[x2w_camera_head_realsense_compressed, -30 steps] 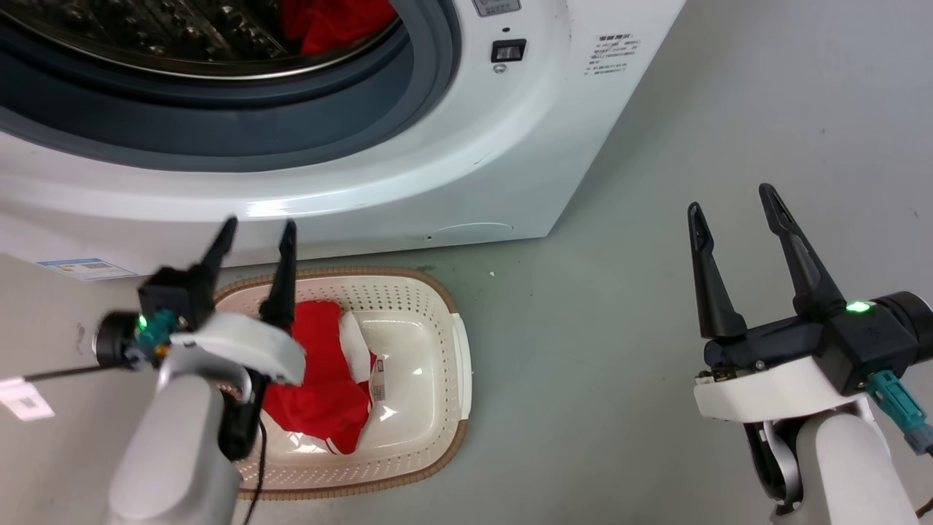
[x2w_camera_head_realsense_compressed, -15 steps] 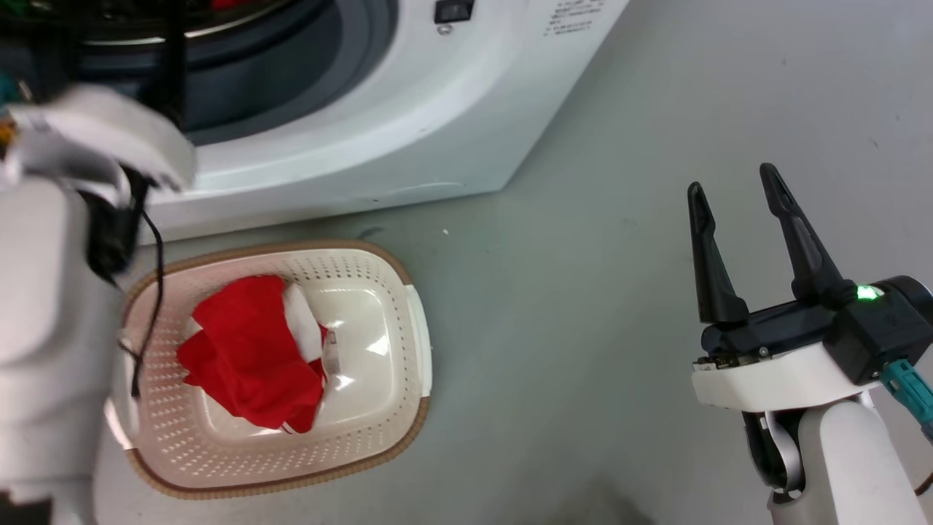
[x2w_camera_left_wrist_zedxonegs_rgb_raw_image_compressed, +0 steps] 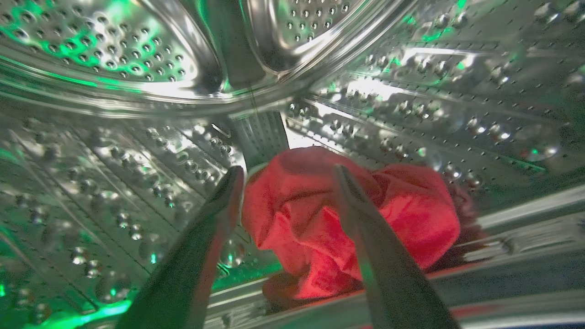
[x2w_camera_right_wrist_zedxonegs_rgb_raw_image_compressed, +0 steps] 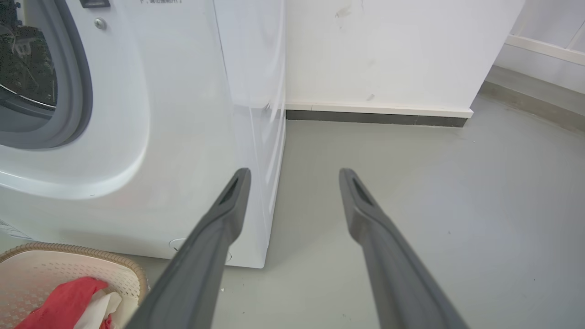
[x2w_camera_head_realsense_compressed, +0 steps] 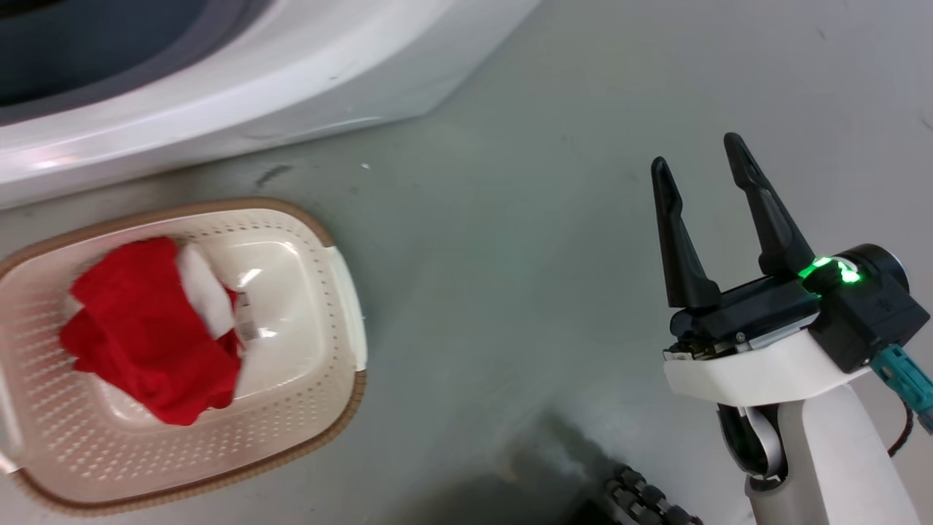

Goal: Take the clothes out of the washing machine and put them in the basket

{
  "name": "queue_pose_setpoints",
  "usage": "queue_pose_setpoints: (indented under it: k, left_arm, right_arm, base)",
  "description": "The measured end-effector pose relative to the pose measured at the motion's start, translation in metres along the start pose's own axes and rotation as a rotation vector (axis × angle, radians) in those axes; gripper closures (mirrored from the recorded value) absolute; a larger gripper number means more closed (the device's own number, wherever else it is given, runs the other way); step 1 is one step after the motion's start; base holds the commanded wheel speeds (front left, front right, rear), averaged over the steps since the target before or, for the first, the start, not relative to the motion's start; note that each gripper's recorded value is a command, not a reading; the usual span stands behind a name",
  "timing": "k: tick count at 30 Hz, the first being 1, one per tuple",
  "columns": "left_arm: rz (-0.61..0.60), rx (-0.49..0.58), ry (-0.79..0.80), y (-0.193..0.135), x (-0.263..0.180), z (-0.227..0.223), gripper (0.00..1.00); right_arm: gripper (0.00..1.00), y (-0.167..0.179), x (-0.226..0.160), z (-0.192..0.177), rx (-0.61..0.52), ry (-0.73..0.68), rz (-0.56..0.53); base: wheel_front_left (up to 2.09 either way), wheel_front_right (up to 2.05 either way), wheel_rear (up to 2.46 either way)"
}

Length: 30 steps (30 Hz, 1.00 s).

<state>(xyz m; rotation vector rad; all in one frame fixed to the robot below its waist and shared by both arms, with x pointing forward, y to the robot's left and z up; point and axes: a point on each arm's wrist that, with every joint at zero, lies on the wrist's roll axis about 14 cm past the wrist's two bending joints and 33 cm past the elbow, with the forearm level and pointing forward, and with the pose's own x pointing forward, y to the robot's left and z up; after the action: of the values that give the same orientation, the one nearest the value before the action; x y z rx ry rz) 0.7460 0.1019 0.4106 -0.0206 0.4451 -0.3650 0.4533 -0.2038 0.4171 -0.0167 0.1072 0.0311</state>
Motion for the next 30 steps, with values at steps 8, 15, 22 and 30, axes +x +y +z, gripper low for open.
queue_pose_setpoints:
  k: [8, 15, 22, 30]
  left_arm:
    - [-0.001, -0.006, 0.189, -0.003, 0.043, -0.04, 0.0]
    - [0.006, 0.007, 0.3, -0.005, 0.065, -0.071, 0.0]
    - [0.02, 0.025, 0.374, -0.001, 0.073, -0.1, 0.0]
    - [0.001, 0.023, 0.375, -0.006, 0.076, -0.104, 1.0]
  right_arm:
    - [0.0, -0.012, -0.008, -0.013, 0.005, 0.051, -0.039]
    - [0.0, -0.016, -0.013, -0.023, 0.007, 0.086, -0.056]
    - [0.0, -0.019, -0.013, -0.029, 0.006, 0.103, -0.066]
    - [0.0, -0.018, -0.012, -0.034, 0.01, 0.113, -0.064]
  base:
    - [0.0, 0.0, 0.0]
    - [0.0, 0.0, 0.0]
    - [0.0, 0.0, 0.0]
    - [0.0, 0.0, 0.0]
